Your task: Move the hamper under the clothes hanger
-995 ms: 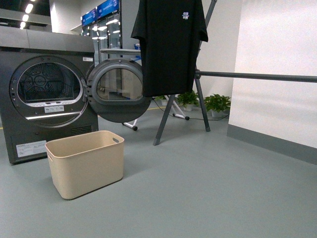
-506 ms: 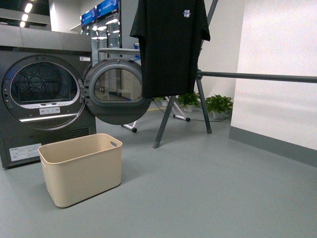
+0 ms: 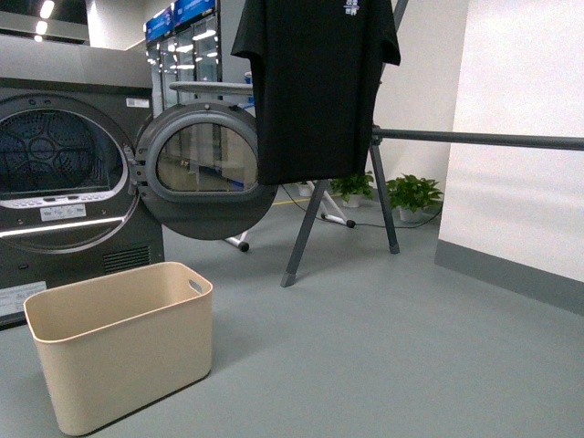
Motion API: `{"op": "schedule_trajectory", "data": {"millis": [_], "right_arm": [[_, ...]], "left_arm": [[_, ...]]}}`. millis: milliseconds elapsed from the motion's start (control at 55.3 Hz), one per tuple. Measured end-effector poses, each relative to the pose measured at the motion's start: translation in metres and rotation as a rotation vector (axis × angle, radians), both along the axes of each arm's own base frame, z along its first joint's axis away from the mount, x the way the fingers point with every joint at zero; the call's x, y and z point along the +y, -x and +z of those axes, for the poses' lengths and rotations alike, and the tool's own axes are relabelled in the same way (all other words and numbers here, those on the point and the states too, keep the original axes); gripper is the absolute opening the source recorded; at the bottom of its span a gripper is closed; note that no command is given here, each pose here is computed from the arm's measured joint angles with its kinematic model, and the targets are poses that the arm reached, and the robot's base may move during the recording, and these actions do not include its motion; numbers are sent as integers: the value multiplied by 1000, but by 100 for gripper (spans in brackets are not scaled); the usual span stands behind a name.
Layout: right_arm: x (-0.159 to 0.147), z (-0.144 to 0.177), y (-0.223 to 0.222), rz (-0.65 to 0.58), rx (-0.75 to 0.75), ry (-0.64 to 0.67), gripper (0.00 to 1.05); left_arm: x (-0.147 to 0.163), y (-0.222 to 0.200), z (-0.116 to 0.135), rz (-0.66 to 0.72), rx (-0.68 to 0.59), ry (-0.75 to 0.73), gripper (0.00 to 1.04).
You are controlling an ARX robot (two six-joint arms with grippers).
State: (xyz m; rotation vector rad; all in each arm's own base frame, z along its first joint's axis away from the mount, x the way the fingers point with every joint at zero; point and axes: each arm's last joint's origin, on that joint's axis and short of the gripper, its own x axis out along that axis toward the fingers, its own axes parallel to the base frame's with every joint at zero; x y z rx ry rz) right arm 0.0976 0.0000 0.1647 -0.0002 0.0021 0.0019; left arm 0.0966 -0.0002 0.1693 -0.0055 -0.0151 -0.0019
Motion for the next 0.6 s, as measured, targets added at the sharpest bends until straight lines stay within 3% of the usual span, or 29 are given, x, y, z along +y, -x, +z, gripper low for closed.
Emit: {"op": "schedule_trajectory", "data": {"millis": [597], "right_arm": [[0,0,0,0,-1,0,97]], "left_arm": [[0,0,0,0,-1,0,98]]}}
